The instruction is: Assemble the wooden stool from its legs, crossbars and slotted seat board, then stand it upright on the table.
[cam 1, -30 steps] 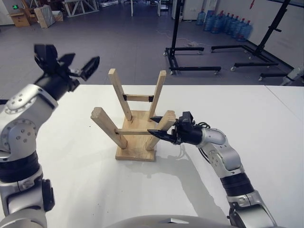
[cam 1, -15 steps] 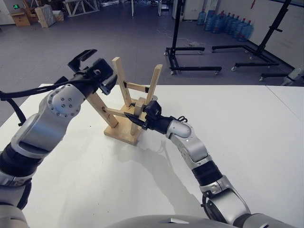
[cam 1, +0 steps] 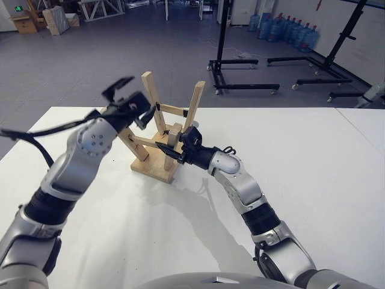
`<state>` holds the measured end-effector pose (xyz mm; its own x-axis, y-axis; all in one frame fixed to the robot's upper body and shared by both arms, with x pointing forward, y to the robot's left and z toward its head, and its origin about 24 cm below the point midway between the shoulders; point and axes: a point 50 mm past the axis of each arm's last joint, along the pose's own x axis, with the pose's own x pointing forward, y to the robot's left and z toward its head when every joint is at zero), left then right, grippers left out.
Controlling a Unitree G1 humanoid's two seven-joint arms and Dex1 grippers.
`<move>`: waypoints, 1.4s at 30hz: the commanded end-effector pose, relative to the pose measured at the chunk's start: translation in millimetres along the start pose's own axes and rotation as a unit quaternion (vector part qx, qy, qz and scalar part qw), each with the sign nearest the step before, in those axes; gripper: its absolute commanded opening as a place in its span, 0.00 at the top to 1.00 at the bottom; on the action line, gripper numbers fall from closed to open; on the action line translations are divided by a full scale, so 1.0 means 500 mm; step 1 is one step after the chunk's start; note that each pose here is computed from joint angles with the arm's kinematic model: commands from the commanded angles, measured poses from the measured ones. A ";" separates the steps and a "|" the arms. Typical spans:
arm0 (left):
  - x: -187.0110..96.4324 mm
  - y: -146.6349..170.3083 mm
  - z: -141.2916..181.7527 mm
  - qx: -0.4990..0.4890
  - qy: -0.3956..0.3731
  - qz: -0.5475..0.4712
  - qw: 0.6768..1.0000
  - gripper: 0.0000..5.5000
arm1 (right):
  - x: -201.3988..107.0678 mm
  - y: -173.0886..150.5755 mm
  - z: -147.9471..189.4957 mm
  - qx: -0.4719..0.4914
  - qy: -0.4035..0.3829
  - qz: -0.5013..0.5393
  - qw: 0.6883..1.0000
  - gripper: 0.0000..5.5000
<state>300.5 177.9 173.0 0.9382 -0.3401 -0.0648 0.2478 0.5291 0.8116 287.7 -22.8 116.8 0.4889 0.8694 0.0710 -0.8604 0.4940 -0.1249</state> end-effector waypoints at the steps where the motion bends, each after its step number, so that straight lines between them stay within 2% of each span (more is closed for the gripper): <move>1: -0.015 -0.141 -0.103 -0.035 0.059 -0.076 0.995 0.15 | -0.011 0.011 -0.033 0.007 0.049 0.012 0.999 0.61; 3: -0.019 -0.195 -0.117 -0.033 0.056 -0.107 0.992 0.15 | -0.011 0.013 -0.035 0.008 0.053 0.017 0.998 0.61; 6: -0.004 -0.187 -0.092 -0.029 0.026 -0.089 0.995 0.15 | -0.010 0.015 -0.038 0.011 0.058 0.020 0.998 0.61; 12: 0.036 -0.025 0.045 0.003 -0.082 0.041 0.996 0.15 | -0.018 0.009 -0.048 0.022 0.067 0.014 0.997 0.61; 16: 0.021 0.123 0.146 -0.058 -0.152 0.150 0.975 0.15 | -0.026 0.006 -0.052 0.027 0.073 0.014 0.997 0.61; 22: -0.064 0.287 0.173 -0.203 -0.186 0.224 0.935 0.15 | -0.051 -0.005 -0.049 0.036 0.083 0.036 0.995 0.61; 25: -0.096 0.323 0.160 -0.245 -0.180 0.232 0.924 0.15 | -0.063 -0.008 -0.051 0.040 0.089 0.041 0.994 0.61; 28: -0.114 0.309 0.089 -0.291 -0.132 0.209 0.924 0.15 | -0.069 -0.008 -0.049 0.045 0.092 0.052 0.993 0.61; 32: -0.136 0.195 -0.060 -0.371 -0.043 0.118 0.920 0.15 | -0.083 -0.007 -0.043 0.052 0.091 0.077 0.992 0.61; 35: -0.150 0.123 -0.126 -0.399 -0.007 0.059 0.915 0.15 | -0.095 -0.011 -0.040 0.055 0.094 0.091 0.990 0.61; 38: -0.151 0.067 -0.143 -0.390 0.010 0.005 0.921 0.15 | -0.104 -0.016 -0.035 0.057 0.094 0.104 0.988 0.61; 42: -0.137 0.056 -0.136 -0.376 0.002 -0.004 0.927 0.15 | -0.106 -0.016 -0.032 0.057 0.095 0.117 0.987 0.61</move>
<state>256.4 271.8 160.1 0.9377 -0.3397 -0.0735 0.3472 0.9250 0.1545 275.1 -66.0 121.6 0.2964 0.9546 -0.0300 -0.9520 0.2928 -0.0891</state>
